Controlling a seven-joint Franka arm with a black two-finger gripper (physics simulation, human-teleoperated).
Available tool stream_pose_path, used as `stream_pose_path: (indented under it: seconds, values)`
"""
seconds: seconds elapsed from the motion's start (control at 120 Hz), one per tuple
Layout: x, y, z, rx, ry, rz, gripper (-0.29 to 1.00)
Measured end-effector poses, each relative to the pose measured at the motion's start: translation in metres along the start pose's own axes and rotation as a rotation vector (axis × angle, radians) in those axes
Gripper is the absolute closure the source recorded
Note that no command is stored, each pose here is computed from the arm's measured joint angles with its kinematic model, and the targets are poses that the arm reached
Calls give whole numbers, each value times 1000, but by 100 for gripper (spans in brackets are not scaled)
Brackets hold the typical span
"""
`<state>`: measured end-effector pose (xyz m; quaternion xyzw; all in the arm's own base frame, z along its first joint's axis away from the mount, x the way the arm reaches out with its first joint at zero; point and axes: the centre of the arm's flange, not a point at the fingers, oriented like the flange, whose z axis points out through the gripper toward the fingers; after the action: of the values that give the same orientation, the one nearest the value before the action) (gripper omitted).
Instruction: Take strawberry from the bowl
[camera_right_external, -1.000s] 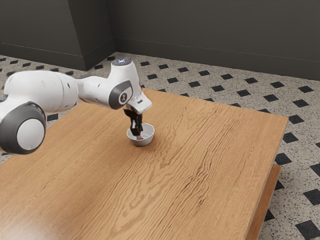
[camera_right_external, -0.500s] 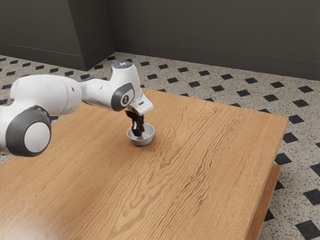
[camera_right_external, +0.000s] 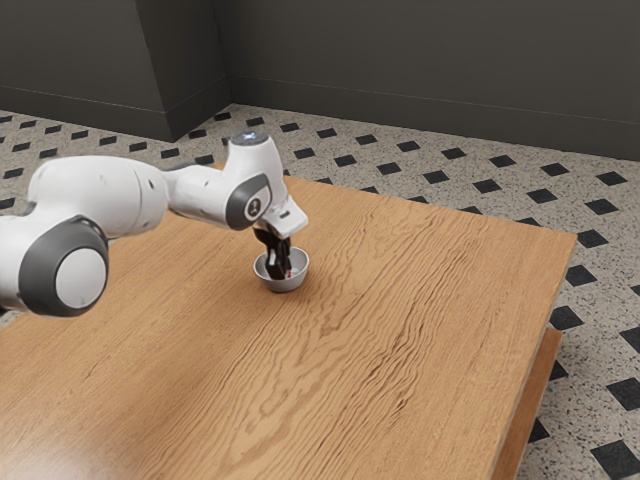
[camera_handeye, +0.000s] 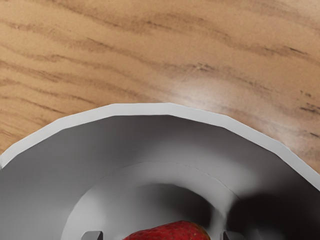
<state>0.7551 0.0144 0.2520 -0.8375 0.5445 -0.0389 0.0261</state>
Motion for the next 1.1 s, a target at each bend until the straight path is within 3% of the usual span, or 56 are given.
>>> stream_pose_path:
  seconds: [0.292, 0.475, 0.608, 0.75, 0.842, 0.908, 1.1]
  values:
    - [8, 0, -10, 23, 8, 11, 64]
    - [23, 18, -100, 77, 15, 32, 72]
    - [81, 48, -142, 106, 40, 107, 75]
    - [151, 80, -114, 71, 91, 179, 76]
    - [169, 79, -95, 70, 121, 180, 77]
    - [176, 75, -92, 79, 140, 173, 75]
    - [180, 77, -91, 77, 151, 168, 35]
